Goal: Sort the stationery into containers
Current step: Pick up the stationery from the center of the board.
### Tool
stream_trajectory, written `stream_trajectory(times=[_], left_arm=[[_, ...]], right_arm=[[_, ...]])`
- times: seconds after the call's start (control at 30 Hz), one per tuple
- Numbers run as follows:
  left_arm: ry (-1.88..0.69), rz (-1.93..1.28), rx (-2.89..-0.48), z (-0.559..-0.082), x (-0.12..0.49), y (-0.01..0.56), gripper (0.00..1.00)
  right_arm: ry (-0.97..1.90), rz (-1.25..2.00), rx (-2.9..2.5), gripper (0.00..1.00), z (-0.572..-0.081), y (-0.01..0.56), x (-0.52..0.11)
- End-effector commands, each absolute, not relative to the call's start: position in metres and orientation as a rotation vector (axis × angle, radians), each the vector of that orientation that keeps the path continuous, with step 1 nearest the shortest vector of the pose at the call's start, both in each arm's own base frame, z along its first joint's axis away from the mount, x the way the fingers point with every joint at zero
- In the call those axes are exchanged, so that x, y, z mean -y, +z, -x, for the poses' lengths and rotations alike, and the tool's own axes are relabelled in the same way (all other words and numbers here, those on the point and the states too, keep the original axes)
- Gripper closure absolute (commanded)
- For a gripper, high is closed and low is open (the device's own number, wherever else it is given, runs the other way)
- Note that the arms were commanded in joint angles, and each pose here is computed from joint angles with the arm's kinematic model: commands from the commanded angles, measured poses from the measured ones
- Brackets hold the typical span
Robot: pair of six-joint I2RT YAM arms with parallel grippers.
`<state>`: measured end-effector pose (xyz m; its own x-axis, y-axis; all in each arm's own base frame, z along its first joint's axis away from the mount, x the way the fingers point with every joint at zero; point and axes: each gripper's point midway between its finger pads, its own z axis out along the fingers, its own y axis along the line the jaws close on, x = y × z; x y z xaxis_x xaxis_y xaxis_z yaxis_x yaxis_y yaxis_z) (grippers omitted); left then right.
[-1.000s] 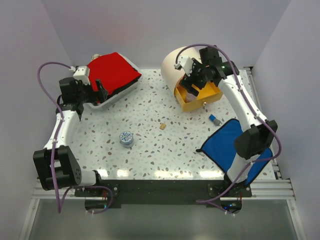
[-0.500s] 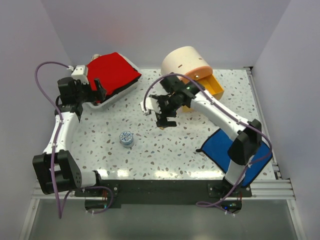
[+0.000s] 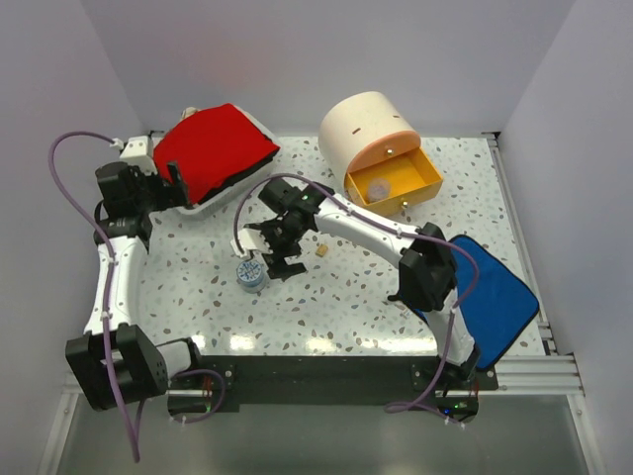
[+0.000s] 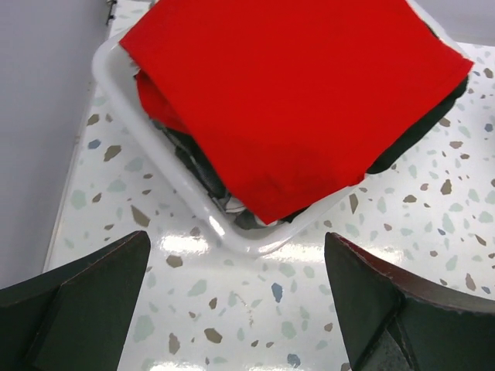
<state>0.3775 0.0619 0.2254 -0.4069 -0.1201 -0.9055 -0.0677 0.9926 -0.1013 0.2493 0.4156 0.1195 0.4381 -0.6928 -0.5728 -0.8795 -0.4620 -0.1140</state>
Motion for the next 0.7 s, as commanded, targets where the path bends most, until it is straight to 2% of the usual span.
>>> stream_trajectory(times=[0.0, 0.27, 0.67], left_arm=[[0.029, 0.181, -1.998, -0.360, -0.080, 0.225, 0.00], [0.036, 0.163, -2.013, -0.346, -0.076, 0.230, 0.00], [0.017, 0.170, -2.019, -0.335, -0.071, 0.227, 0.00]], right_arm=[[0.713, 2.213, -1.203, 0.01, -0.243, 0.140, -0.456], [0.718, 2.131, -1.291, 0.01, -0.250, 0.122, -0.494], [0.695, 2.230, -1.348, 0.02, -0.244, 0.093, -0.487]])
